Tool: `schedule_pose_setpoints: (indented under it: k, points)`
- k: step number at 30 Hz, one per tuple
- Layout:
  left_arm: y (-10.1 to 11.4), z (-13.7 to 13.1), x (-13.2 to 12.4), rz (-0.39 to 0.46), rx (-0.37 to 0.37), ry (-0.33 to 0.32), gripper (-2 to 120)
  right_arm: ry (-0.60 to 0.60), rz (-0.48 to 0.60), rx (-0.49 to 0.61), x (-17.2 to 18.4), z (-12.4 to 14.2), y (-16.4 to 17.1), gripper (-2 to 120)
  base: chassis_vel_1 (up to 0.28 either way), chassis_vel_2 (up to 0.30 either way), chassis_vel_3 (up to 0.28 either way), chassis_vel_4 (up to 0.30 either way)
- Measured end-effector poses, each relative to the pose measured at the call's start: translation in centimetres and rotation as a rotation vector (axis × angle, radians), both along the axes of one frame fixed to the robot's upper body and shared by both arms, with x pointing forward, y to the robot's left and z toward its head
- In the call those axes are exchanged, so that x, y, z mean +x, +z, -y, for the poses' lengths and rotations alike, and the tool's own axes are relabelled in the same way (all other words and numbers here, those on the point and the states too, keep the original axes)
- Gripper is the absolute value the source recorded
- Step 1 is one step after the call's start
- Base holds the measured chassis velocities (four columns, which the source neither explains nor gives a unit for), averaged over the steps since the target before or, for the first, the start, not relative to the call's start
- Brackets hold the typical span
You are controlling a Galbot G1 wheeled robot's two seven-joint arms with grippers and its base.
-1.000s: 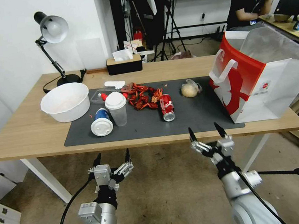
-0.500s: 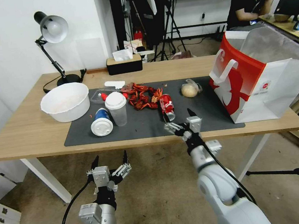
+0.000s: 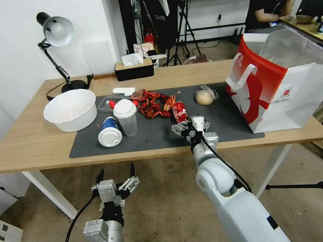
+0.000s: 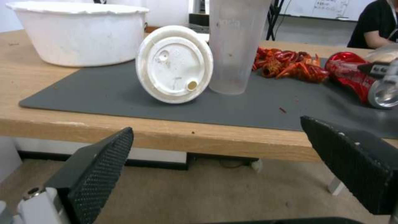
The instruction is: Pick up the trash from the table and place it into the takeout bag.
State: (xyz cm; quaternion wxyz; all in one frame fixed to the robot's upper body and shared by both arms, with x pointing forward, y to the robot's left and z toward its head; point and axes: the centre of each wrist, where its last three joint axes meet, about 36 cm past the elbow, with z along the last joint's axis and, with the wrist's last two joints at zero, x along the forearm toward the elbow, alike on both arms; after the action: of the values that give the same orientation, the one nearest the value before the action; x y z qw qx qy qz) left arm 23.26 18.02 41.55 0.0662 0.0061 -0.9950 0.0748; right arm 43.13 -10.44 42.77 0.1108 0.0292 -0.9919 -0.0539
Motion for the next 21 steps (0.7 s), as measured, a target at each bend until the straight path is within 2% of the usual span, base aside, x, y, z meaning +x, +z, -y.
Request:
schedule_pose_setpoints:
  k: [7,13,16,17,20,21]
  points:
    - [-0.49,-0.05,-0.01,-0.011,0.004,0.005,100,0.008,-0.048,0.008,0.70,-0.39,-0.07,100,0.000,0.000,0.000,0.000]
    - [-0.58,-0.10,0.16,-0.011,0.005,0.008,100,0.013,-0.057,0.020,0.80,-0.31,-0.08,89,0.000,0.000,0.000,0.000]
    - [-0.75,-0.12,0.31,-0.013,0.008,0.010,100,0.019,-0.063,0.037,0.90,0.00,-0.10,73,0.000,0.000,0.000,0.000]
    - [-0.75,-0.12,0.31,-0.013,0.008,0.010,100,0.019,-0.063,0.037,0.90,0.00,-0.10,73,0.000,0.000,0.000,0.000]
    - [-0.53,-0.06,0.19,-0.006,0.016,0.011,100,0.020,-0.058,0.037,0.94,0.32,-0.20,57,0.000,0.000,0.000,0.000]
    - [-0.53,-0.06,0.19,-0.006,0.016,0.011,100,0.020,-0.058,0.037,0.94,0.32,-0.20,57,0.000,0.000,0.000,0.000]
